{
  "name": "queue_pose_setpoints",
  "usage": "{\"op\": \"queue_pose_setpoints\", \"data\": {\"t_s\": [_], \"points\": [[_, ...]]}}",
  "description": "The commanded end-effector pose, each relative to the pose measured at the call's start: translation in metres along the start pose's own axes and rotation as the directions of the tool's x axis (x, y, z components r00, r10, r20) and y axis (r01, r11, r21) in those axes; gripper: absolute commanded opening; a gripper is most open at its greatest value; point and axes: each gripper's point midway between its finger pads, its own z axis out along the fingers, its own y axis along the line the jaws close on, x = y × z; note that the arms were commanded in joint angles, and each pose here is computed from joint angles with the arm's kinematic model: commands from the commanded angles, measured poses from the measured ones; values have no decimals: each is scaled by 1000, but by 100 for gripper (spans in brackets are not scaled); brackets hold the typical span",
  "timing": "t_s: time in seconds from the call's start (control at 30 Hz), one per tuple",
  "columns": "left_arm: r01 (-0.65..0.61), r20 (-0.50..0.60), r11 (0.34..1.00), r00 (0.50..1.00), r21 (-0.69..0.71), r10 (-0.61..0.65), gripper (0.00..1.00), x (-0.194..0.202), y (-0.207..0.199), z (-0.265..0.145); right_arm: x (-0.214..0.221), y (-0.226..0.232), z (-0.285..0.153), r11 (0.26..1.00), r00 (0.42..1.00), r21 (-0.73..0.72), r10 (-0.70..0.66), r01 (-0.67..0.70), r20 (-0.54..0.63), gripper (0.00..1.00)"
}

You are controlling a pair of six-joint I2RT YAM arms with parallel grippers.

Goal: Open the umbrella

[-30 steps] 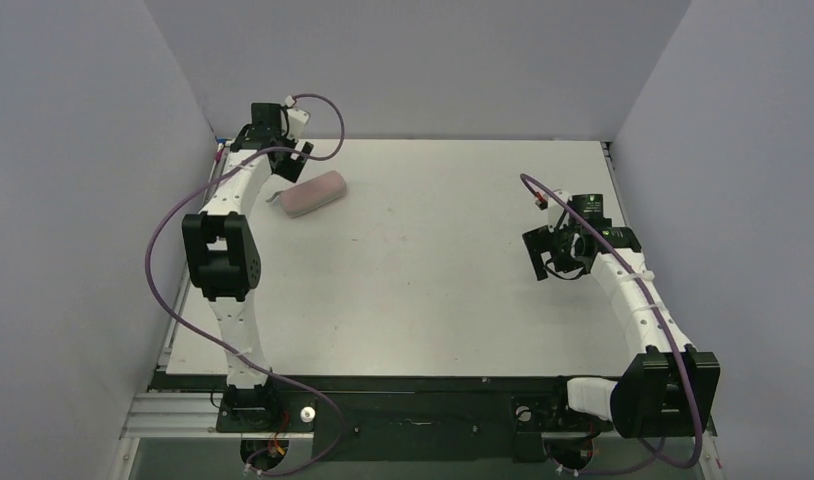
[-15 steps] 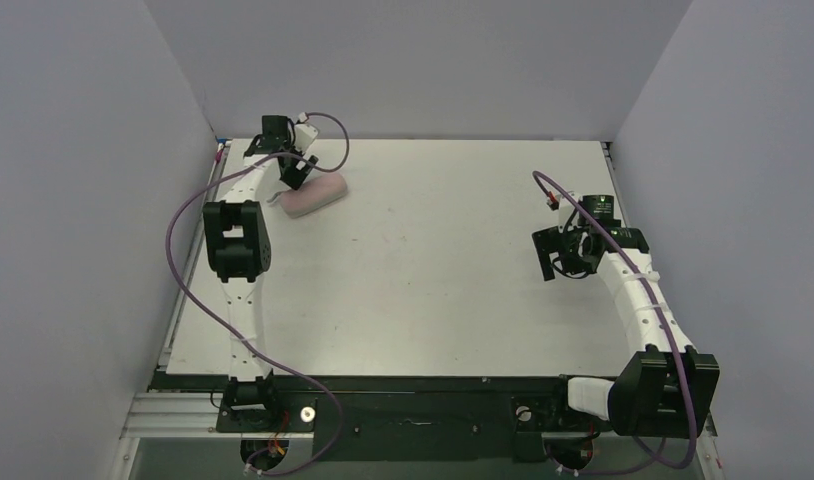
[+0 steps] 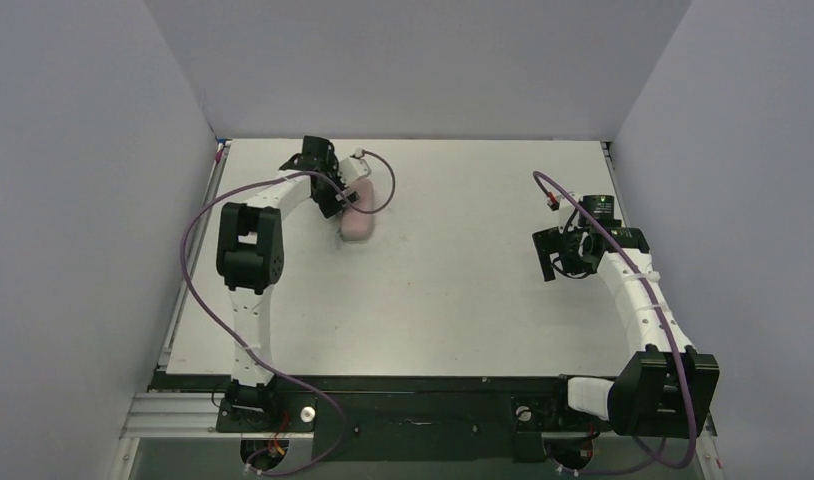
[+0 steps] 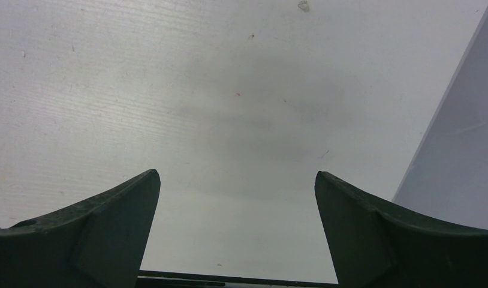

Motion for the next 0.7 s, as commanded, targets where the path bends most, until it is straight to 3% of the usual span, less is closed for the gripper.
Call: {"op": "queue_pose_setpoints", "data": {"t_s": [0.0,0.2,0.47,0.67], "points": [[-155,79,966,987,209,141,97,-26,-68,-21,-14,-7,-10,1000,999,23,11,-12,52,97],[-231,183,894,968,384,171,99,-42,-120,-38,-13,-6,-12,1000,998,21,12,-13,58,97],[-349,312,811,925,470,217,100,-76,-159,-46,-14,-2,-12,1000,998,-7,17,-16,64,97],[-488,397,716,863,499,312,93,-97,-202,-56,-15,9,-13,998,997,-69,8,-3,71,97]]}}
